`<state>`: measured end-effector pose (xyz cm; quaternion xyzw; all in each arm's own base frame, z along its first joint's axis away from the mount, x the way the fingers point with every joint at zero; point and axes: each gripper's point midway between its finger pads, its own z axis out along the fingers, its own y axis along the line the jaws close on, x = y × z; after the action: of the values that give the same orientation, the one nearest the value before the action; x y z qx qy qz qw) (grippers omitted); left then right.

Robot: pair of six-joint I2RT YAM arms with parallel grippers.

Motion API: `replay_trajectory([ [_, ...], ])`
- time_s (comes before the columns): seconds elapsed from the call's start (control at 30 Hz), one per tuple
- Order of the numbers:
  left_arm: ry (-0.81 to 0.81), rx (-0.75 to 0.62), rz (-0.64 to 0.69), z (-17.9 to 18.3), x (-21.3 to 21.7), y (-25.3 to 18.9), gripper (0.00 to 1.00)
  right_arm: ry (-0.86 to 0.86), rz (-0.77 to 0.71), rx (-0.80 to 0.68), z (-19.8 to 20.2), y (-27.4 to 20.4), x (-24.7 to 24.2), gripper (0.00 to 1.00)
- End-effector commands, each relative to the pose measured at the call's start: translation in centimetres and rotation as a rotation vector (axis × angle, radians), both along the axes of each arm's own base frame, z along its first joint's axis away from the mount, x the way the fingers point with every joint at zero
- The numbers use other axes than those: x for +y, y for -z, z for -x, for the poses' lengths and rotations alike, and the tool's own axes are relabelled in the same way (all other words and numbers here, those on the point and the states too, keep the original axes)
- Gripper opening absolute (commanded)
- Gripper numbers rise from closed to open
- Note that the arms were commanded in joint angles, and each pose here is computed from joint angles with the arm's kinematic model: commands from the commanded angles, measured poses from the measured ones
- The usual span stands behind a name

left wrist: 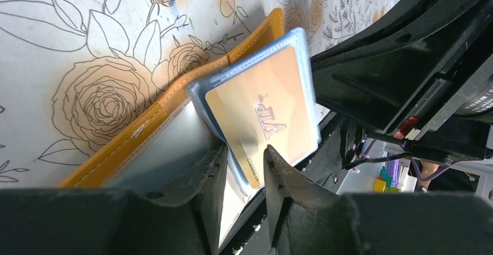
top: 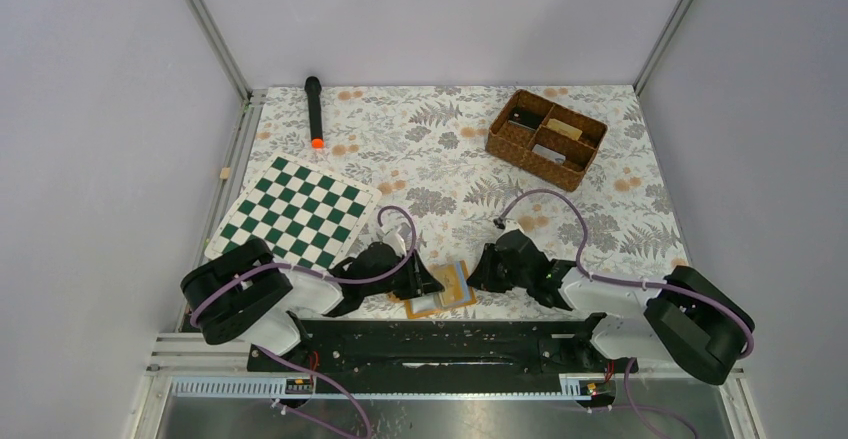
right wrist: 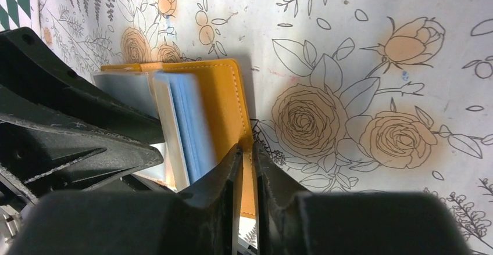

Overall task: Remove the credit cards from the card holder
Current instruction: Remove the credit card from the card holder.

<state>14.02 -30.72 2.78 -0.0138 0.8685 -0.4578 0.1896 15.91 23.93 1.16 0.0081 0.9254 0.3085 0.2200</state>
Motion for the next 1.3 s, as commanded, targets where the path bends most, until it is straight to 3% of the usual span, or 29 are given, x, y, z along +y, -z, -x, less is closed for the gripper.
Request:
replay_trajectory([
  [0.0, 0.027, -0.048, 0.122, -0.1, -1.5, -2.8, 0.29, -0.012, 0.073, 0.084, 2.9, 2.9, -1.9, 0.16],
  [0.17, 0.024, -0.059, 0.143, -0.2, -1.6, -3.3, 0.30, -0.017, 0.043, 0.094, 3.3, 3.2, -1.8, 0.14],
  [0.27, 0.021, -0.052, 0.112, -0.2, -1.3, -2.6, 0.30, -0.010, 0.020, 0.072, 3.1, 1.9, -1.6, 0.28],
  [0.43, 0.022, -0.055, 0.069, -0.3, -0.8, -2.0, 0.30, 0.002, -0.038, -0.032, 1.9, -2.7, -1.3, 0.38],
  [0.6, 0.023, -0.070, 0.044, -0.5, -0.4, -2.1, 0.30, -0.036, -0.123, -0.071, 1.8, -5.4, 0.0, 0.32],
  [0.9, 0.034, -0.058, 0.052, -0.5, -0.8, -2.2, 0.30, -0.086, -0.202, -0.027, 1.9, -4.7, 2.7, 0.26],
  [1.27, 0.032, -0.055, 0.044, -0.5, -0.8, -1.9, 0.31, -0.019, -0.063, 0.059, 2.7, 0.8, 0.2, 0.22],
])
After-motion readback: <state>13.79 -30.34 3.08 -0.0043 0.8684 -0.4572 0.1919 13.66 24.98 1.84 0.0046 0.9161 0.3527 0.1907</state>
